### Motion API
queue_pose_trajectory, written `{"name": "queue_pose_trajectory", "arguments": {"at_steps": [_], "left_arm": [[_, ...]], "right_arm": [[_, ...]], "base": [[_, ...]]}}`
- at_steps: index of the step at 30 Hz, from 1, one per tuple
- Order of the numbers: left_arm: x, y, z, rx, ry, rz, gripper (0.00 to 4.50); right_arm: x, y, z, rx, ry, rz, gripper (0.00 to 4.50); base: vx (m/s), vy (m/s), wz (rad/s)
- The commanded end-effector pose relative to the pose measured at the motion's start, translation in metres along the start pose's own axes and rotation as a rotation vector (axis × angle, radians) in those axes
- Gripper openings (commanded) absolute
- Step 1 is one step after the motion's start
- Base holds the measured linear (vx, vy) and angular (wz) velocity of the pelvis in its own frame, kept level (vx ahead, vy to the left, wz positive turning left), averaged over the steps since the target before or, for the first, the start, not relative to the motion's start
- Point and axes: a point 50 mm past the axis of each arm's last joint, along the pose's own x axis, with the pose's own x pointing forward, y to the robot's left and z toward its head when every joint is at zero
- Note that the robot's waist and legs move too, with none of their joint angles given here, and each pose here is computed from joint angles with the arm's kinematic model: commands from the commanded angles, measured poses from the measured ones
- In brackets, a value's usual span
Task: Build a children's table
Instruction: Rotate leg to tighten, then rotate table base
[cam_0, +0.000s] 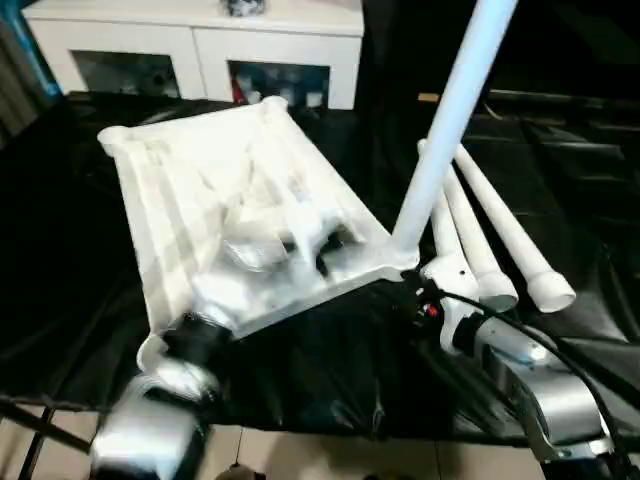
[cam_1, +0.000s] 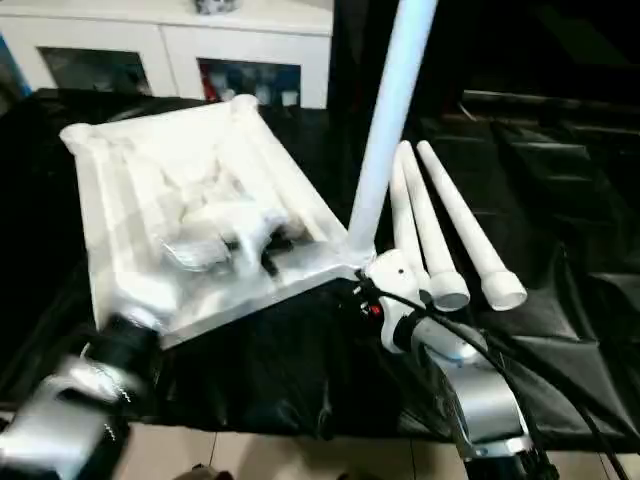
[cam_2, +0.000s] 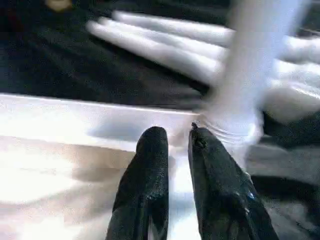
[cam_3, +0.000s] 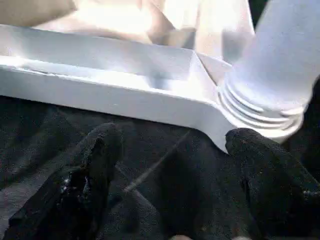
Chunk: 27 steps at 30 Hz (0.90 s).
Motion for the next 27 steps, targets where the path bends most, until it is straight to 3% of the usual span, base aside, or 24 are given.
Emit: {"name": "queue_pose_trajectory", "arguments": {"at_steps": [1, 5, 7, 9, 10, 14, 17, 22, 26, 27], "left_arm": [[-0.019, 0.016, 0.001, -0.003, 0.012, 0.087, 0.82], [-0.044, 0.038, -0.001, 0.017, 0.06, 0.215, 0.82], [-0.076, 0.057, -0.019, 0.12, 0.241, 0.378, 0.57], [-0.086, 0.062, -0.023, 0.14, 0.292, 0.424, 0.48], [-0.102, 0.067, -0.03, 0.165, 0.37, 0.49, 0.45], [-0.124, 0.075, -0.041, 0.216, 0.493, 0.605, 0.06], [-0.127, 0.073, -0.045, 0.209, 0.521, 0.6, 0.0], [-0.124, 0.06, -0.065, 0.197, 0.633, 0.483, 0.0], [-0.126, 0.042, -0.079, 0.186, 0.732, 0.312, 0.0], [-0.127, 0.033, -0.083, 0.236, 0.762, 0.213, 0.0]], "right_arm": [[0.0, 0.001, 0.001, -0.018, 0.025, 0.012, 3.8], [0.002, 0.003, -0.002, -0.031, 0.051, 0.029, 3.8], [0.006, 0.004, -0.005, -0.028, 0.083, 0.044, 3.8], [0.007, 0.005, -0.006, -0.027, 0.093, 0.049, 3.8], [0.01, 0.006, -0.007, -0.025, 0.105, 0.055, 3.5], [0.015, 0.004, -0.006, -0.022, 0.111, 0.058, 3.22], [0.018, 0.003, -0.006, -0.017, 0.115, 0.057, 2.95], [0.03, -0.001, -0.002, -0.022, 0.104, 0.042, 2.58], [0.042, -0.003, 0.002, -0.022, 0.102, 0.034, 2.19], [0.048, -0.003, 0.003, -0.026, 0.105, 0.032, 2.14]], "base": [[0.0, 0.0, 0.0], [0.0, 0.0, 0.0], [0.0, 0.0, 0.0], [0.0, 0.0, 0.0], [0.0, 0.0, 0.0], [0.0, 0.0, 0.0], [0.0, 0.0, 0.0], [0.0, 0.0, 0.0], [0.0, 0.0, 0.0], [0.0, 0.0, 0.0]]}}
